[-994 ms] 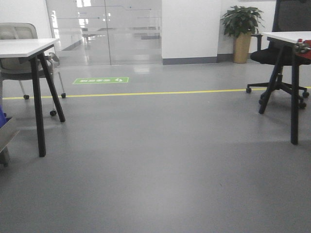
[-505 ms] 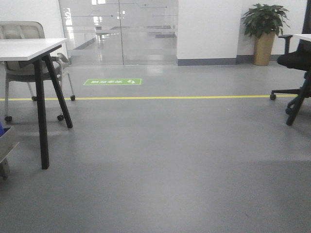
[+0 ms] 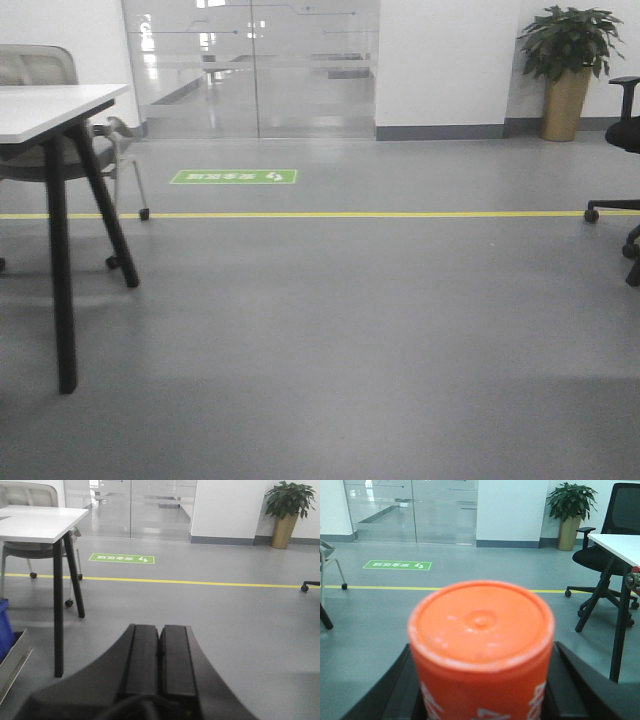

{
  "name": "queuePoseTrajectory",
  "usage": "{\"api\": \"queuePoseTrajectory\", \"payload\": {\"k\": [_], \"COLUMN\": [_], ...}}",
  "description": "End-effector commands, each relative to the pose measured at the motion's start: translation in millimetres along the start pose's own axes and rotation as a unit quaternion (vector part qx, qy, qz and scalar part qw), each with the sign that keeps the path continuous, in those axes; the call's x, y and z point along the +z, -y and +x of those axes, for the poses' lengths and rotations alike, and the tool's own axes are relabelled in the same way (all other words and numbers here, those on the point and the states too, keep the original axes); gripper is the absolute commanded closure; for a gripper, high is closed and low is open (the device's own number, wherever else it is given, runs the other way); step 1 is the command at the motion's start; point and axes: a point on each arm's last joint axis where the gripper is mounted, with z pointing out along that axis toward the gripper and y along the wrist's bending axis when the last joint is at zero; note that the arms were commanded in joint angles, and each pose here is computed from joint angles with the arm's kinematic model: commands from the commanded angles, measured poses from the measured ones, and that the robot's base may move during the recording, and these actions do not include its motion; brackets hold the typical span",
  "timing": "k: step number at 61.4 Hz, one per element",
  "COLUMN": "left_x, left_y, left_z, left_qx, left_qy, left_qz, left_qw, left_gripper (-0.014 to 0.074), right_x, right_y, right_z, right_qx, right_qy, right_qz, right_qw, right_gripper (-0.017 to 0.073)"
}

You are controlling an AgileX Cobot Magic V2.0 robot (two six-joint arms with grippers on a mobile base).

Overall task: Grab orange capacitor from left shelf to right conveyor
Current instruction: 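Turn and drive the base up to the red-framed conveyor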

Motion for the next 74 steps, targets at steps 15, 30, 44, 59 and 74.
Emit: {"api": "queuePoseTrajectory", "payload": {"k": [15, 30, 44, 59, 74], "left_x": [-1.4, -1.4, -1.4, -1.4, -1.4], "left_y": [0.2, 0.2, 0.2, 0.2, 0.2], "left_z": [-9.6, -9.6, -9.6, -9.6, -9.6], "left_qx": [-0.002, -0.002, -0.002, -0.002, -0.002], "left_qy": [0.051, 0.051, 0.051, 0.051, 0.051], "left_qz": [0.002, 0.002, 0.002, 0.002, 0.002], "left_qw": [0.999, 0.999, 0.999, 0.999, 0.999], "left_gripper": [0.0720, 0.0720, 0.0720, 0.0720, 0.0720], "right_x": [-2.2, -2.2, -2.0, -2.0, -2.0], "right_y": [-0.6, -0.6, -0.6, -0.6, -0.6], "right_z": [-17.1, -17.1, -17.1, -17.1, -17.1], "right_qx": [-0.008, -0.008, -0.008, -0.008, -0.008], "right_qy": [0.051, 0.051, 0.050, 0.050, 0.050], "right_qz": [-0.001, -0.001, -0.001, -0.001, -0.001], "right_qw": [0.999, 0.999, 0.999, 0.999, 0.999], "right_gripper": [0.0493, 0.0493, 0.0493, 0.0493, 0.0493]}}
